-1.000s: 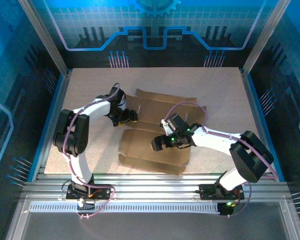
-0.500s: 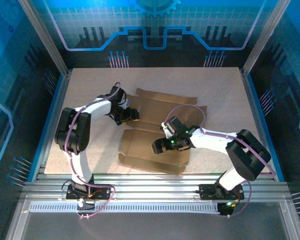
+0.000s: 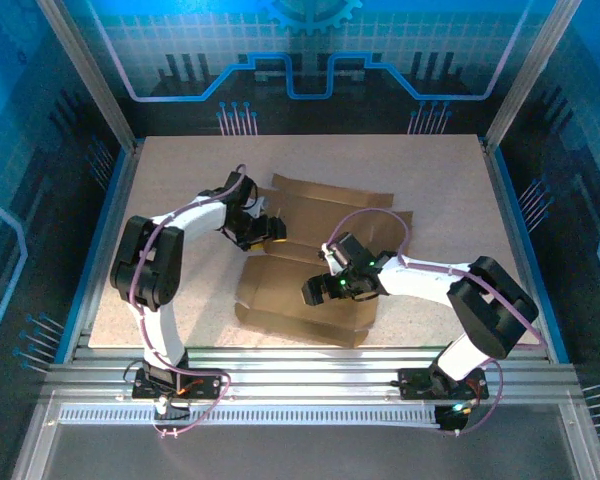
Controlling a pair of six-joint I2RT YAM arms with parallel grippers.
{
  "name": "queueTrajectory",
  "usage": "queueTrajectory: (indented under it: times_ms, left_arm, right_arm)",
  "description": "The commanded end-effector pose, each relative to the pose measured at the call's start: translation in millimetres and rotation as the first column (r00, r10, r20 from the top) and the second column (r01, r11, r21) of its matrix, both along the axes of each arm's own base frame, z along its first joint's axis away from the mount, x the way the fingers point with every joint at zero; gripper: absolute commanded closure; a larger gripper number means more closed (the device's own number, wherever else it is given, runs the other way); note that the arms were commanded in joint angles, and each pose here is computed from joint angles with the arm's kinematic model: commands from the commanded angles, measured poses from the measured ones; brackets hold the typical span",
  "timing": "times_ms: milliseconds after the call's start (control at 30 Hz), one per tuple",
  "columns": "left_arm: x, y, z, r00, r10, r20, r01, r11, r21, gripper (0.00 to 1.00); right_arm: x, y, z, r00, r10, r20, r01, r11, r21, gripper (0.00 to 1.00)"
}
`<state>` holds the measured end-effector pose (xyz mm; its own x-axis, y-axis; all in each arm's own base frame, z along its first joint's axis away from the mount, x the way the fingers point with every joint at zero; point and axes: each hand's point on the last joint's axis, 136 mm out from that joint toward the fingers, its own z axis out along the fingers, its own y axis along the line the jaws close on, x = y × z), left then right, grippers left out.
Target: Fold the paper box
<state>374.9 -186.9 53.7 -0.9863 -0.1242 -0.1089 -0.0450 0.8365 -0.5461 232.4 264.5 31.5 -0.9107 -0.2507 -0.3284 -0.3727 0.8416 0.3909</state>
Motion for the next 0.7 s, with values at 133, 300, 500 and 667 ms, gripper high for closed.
queueTrajectory:
  times_ms: [133,300,500,667]
  left_arm:
    - [9,-31,8,0.996,-0.074,0.046,0.076,0.996,-0.045,0.27]
    - [14,-33,-9,0.997,-0.069,0.034,0.070,0.997,-0.023,0.27]
    - [11,-29,-24,0.999,-0.051,0.012,0.051,0.999,0.015,0.27]
    - [-10,-11,-46,0.998,0.024,-0.050,-0.019,0.996,0.088,0.29]
  right_arm:
    - [-15,-8,-27,0.997,0.000,-0.074,-0.006,0.997,-0.076,0.00]
    - [-16,-8,-28,0.997,0.006,-0.077,-0.012,0.996,-0.083,0.00]
    - [-16,-10,-28,0.997,0.007,-0.076,-0.014,0.996,-0.091,0.00]
    - [-10,-12,-25,0.998,-0.015,-0.056,0.009,0.994,-0.106,0.00]
